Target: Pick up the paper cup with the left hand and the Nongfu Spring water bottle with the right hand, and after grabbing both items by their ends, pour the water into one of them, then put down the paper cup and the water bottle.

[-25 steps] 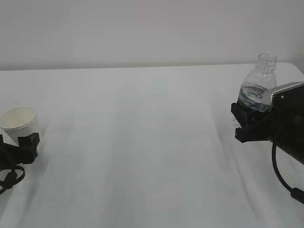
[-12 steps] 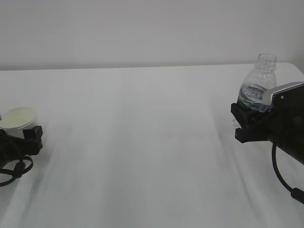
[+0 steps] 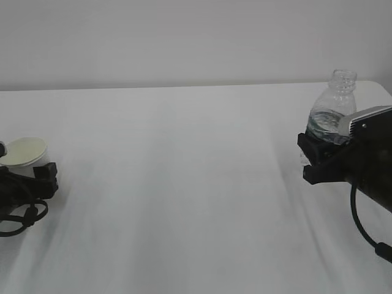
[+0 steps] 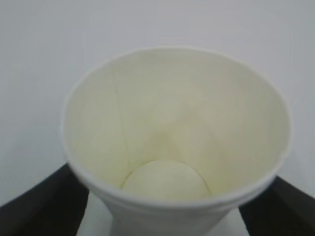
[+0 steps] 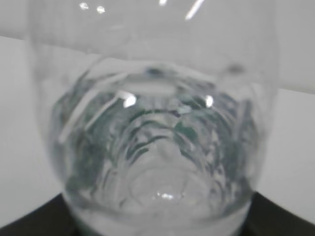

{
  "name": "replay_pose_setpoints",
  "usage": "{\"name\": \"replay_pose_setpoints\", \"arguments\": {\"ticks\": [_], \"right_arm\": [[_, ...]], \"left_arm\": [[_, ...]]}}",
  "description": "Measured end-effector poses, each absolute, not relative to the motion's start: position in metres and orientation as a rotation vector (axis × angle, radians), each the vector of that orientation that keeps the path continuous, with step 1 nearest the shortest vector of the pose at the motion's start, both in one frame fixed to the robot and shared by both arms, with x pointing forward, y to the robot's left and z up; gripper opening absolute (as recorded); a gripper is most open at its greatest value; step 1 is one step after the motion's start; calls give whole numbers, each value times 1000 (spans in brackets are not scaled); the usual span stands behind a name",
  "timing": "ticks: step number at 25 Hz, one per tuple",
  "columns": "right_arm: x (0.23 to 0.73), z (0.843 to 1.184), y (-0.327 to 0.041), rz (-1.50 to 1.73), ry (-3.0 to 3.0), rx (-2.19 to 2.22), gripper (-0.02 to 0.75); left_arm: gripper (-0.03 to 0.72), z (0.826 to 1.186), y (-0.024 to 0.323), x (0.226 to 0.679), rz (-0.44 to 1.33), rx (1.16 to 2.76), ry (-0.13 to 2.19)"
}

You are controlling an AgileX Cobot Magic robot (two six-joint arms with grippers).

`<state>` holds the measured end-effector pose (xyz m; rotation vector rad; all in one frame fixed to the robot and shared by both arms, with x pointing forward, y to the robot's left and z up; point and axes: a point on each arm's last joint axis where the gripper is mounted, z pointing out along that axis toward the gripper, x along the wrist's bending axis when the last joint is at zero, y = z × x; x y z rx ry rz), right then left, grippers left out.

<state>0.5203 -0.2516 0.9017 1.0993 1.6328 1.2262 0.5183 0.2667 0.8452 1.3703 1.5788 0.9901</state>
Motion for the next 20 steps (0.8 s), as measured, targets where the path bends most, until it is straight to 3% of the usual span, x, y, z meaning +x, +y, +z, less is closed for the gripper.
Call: {"name": "replay_pose_setpoints", "arguments": {"ticks": [15, 20], "right_arm": [[520, 902, -252, 1226, 1633, 1099, 393], [520, 902, -252, 1226, 1633, 1099, 393]], "left_arm": [[681, 842, 267, 527, 1009, 1343, 1593], [622, 842, 267, 527, 1009, 1343, 1593]]}}
